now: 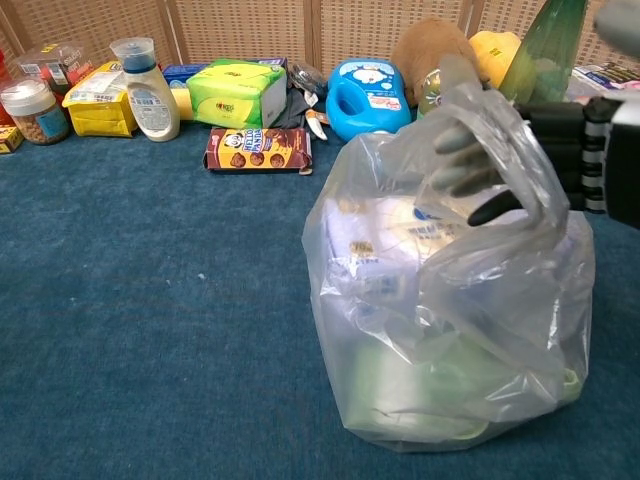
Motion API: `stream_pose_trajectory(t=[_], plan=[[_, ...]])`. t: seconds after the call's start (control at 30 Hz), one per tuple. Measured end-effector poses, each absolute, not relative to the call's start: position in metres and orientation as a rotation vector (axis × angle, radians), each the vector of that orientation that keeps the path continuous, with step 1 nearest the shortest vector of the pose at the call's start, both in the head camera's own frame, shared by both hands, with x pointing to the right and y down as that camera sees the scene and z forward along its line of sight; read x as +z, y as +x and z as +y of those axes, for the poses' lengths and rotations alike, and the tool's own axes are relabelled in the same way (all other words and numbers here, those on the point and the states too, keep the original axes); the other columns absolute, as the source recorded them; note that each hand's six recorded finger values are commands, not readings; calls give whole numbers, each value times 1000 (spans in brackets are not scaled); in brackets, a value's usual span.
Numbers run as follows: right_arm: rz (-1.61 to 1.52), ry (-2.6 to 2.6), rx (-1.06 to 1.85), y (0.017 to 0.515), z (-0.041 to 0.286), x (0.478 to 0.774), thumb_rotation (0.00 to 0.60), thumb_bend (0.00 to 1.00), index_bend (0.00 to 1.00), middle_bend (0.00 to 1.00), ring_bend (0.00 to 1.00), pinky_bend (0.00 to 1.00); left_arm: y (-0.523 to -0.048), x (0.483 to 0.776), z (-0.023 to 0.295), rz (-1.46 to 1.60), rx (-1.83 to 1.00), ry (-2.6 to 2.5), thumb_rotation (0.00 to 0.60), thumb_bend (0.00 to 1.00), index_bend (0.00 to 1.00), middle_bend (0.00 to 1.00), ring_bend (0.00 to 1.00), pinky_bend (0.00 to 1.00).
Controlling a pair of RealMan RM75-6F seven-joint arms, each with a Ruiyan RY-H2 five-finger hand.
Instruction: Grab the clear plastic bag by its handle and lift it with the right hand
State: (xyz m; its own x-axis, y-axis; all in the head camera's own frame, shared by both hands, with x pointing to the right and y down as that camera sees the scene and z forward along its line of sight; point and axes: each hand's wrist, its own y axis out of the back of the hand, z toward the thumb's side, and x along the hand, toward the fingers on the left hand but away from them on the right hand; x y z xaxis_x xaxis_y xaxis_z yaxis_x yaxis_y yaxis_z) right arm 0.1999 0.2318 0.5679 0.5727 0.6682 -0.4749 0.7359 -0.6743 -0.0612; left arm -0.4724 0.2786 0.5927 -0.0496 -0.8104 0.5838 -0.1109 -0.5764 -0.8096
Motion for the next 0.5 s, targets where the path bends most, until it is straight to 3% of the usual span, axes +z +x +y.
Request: stream_pose_trajectory(t=[0.5], plan=[[1164,2125,-134,176,198,530,0,128,338,382,299,239,-477,597,282,984,-1697,-1693,0,139,62,34,0,0]])
